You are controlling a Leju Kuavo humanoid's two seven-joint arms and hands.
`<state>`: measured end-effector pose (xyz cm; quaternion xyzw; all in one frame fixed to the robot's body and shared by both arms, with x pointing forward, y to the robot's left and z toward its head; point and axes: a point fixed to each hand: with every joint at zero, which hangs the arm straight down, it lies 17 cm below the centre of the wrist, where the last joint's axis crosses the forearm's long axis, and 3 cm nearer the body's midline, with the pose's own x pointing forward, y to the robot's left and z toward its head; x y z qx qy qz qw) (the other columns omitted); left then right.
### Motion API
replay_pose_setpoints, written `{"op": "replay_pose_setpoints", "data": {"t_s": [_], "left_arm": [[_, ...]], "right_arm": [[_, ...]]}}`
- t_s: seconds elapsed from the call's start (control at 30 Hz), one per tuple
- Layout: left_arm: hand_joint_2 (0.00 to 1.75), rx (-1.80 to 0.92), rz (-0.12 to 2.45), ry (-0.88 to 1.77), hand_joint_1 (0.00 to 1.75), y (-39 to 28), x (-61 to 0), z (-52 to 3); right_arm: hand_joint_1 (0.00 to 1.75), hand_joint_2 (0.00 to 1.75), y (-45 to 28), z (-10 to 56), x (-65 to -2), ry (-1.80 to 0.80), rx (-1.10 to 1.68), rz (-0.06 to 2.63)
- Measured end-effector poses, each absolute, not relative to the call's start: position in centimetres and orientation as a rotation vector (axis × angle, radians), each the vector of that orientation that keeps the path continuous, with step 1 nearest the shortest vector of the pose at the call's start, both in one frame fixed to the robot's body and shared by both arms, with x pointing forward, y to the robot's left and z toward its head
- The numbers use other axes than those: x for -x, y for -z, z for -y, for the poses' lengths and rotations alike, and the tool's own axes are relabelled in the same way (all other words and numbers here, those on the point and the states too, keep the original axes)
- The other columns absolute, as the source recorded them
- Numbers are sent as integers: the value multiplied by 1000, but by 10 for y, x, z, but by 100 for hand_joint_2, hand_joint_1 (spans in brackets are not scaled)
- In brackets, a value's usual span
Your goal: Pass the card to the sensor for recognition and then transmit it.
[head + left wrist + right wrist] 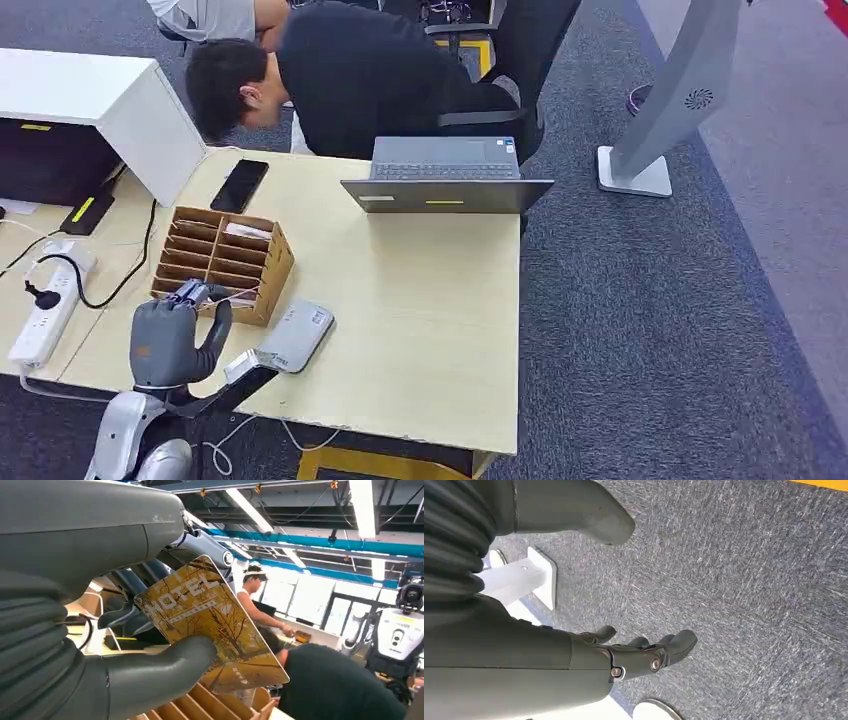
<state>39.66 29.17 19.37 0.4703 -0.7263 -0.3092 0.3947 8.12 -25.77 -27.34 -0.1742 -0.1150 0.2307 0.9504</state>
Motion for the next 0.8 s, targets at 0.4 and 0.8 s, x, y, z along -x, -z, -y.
{"op": "replay_pose_setpoints", "data": {"t_s": [0.4,0.8], "left_arm": [[175,-1270,1795,876,175,-176,-402,-288],[175,-1270,1806,864,175,-178,-410,-283]], "right_arm": [[0,175,273,257,-84,-464,352,237],[0,175,272,253,-86,-464,348,244]]}}
